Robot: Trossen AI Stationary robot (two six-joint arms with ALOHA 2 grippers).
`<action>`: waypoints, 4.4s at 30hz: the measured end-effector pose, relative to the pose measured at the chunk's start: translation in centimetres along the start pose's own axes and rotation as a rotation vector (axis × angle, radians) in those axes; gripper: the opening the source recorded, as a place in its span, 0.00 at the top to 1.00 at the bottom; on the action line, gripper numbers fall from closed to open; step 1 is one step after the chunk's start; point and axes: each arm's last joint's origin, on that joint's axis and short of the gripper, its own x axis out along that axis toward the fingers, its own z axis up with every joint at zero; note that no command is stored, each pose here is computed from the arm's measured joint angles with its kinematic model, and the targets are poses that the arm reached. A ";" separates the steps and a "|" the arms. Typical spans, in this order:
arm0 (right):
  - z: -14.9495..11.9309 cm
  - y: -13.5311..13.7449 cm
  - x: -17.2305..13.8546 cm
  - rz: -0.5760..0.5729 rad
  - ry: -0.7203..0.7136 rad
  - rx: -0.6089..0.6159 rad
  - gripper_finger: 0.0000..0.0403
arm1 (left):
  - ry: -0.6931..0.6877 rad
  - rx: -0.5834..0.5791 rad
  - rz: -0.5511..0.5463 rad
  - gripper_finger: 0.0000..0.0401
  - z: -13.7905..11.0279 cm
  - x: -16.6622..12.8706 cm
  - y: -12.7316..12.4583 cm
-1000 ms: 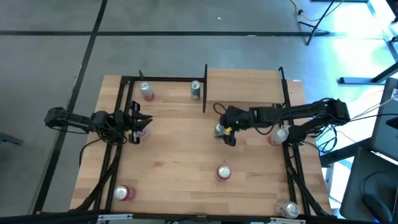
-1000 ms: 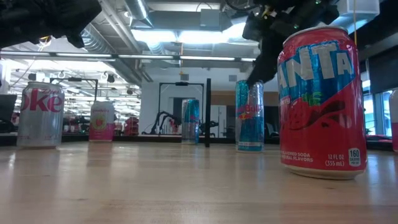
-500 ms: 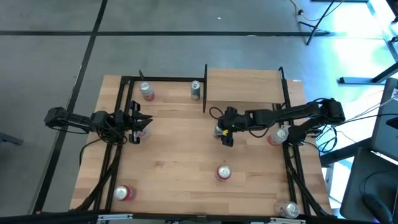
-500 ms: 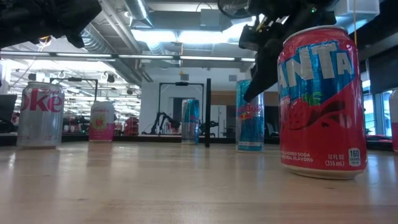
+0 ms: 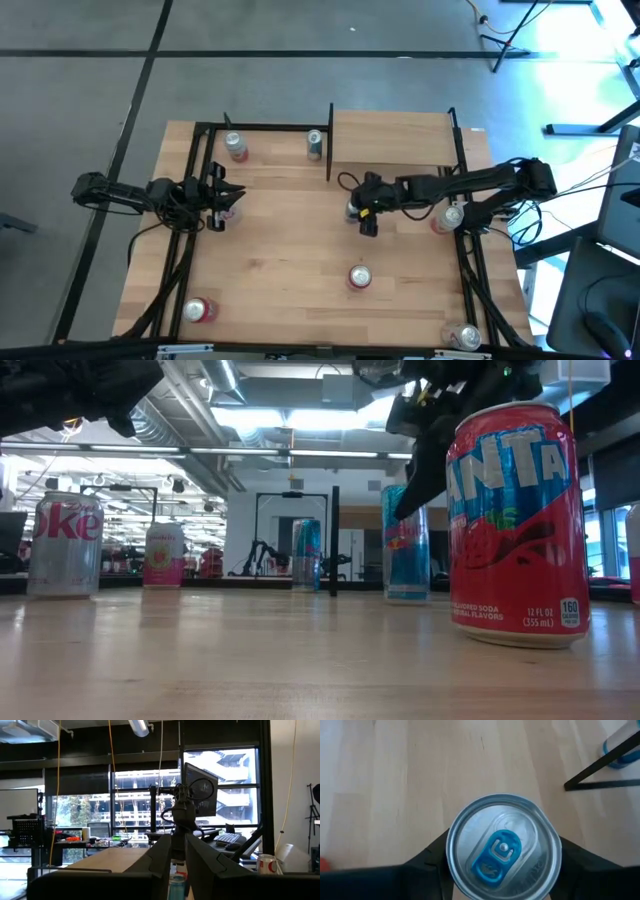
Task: Place canned beverage on shelf
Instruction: Put the bottom blue soda can on the shelf, then put the bottom right white pink soda can on the shelf
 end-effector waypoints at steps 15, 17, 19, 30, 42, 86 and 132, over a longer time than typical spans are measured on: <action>8.3 -1.7 -8.8 -0.036 -0.082 -0.056 0.48 | 0.033 -0.034 -0.003 0.88 -0.4 0.2 -0.1; 9.1 -2.4 -10.0 -0.052 -0.097 -0.066 0.48 | 0.040 -0.042 0.003 0.88 -0.5 0.2 -0.1; 9.7 -3.3 -11.1 -0.062 -0.108 -0.068 0.48 | 0.052 -0.040 0.022 0.88 -0.6 0.3 -0.1; 10.1 -9.9 -13.0 -0.111 -0.154 -0.028 0.48 | 0.126 -0.015 0.076 0.88 -0.3 1.7 -0.3; 11.8 -16.4 -12.1 -0.114 -0.095 -0.012 0.48 | 0.190 0.082 0.135 0.88 0.1 3.7 -0.1; 10.6 -22.0 -6.1 0.024 -0.048 -0.077 0.48 | 0.182 0.326 0.129 0.88 0.2 4.0 1.4; 10.6 -20.9 -10.3 -0.101 -0.118 -0.093 0.23 | 0.181 0.334 0.129 0.88 0.2 4.0 1.4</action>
